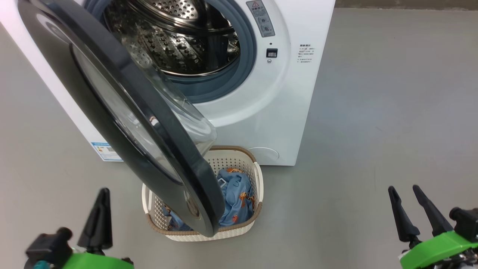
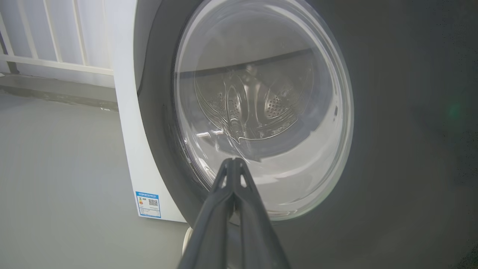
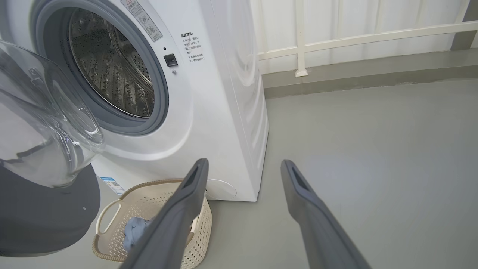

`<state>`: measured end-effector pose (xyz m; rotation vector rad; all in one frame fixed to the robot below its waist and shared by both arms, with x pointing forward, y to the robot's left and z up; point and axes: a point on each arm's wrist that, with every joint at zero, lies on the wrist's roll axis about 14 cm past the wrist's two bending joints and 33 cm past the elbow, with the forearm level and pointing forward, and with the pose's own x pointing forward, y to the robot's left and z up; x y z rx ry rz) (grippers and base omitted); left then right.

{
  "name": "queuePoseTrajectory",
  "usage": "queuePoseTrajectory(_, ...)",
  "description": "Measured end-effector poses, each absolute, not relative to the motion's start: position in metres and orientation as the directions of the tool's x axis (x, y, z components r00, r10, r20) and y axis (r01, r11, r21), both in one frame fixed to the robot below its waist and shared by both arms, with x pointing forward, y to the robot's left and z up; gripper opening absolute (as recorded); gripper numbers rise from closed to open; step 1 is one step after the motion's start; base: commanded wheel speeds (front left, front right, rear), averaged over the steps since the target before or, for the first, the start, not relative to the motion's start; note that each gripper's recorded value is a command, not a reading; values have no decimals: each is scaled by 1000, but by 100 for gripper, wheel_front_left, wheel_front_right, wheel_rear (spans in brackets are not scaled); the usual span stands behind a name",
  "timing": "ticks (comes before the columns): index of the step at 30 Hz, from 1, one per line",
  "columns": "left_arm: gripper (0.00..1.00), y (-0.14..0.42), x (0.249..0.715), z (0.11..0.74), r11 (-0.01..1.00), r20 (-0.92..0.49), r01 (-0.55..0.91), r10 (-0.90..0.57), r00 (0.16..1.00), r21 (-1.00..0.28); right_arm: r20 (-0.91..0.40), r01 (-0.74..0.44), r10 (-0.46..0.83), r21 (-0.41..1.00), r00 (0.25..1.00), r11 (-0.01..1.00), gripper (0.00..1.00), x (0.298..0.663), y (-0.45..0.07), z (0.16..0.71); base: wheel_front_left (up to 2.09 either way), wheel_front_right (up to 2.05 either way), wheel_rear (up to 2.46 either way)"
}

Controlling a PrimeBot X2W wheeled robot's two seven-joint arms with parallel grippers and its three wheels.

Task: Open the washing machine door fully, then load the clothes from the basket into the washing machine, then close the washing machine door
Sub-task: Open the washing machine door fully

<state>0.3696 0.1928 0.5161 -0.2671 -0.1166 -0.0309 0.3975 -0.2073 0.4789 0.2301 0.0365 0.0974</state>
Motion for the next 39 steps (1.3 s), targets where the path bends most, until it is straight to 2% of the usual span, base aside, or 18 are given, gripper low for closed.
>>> queuePoseTrajectory(7, 0, 200, 371, 573, 962, 294, 65, 16, 956, -265, -29, -88, 98, 231, 995, 969, 100, 395, -208, 478, 0, 0, 0)
queuePoseTrajectory(14, 0, 163, 359, 645, 972, 500, 188, -94, 861, -140, -19, -87, 93, 230, 995, 969, 100, 394, -210, 481, 0, 0, 0)
queuePoseTrajectory(18, 0, 130, 349, 670, 953, 550, 286, -186, 814, -101, -16, -83, 89, 230, 996, 970, 100, 393, -211, 482, 0, 0, 0)
queuePoseTrajectory(26, 0, 69, 341, 663, 878, 509, 460, -338, 792, -131, -16, -69, 75, 232, 997, 970, 100, 392, -216, 481, 0, 0, 0)
queuePoseTrajectory(30, 0, 37, 345, 636, 813, 433, 544, -422, 797, -209, -23, -63, 70, 233, 997, 970, 100, 391, -217, 479, 0, 0, 0)
queuePoseTrajectory(39, 0, 13, 361, 588, 772, 301, 555, -474, 828, -311, -30, -55, 64, 232, 997, 971, 100, 392, -219, 476, 0, 0, 0)
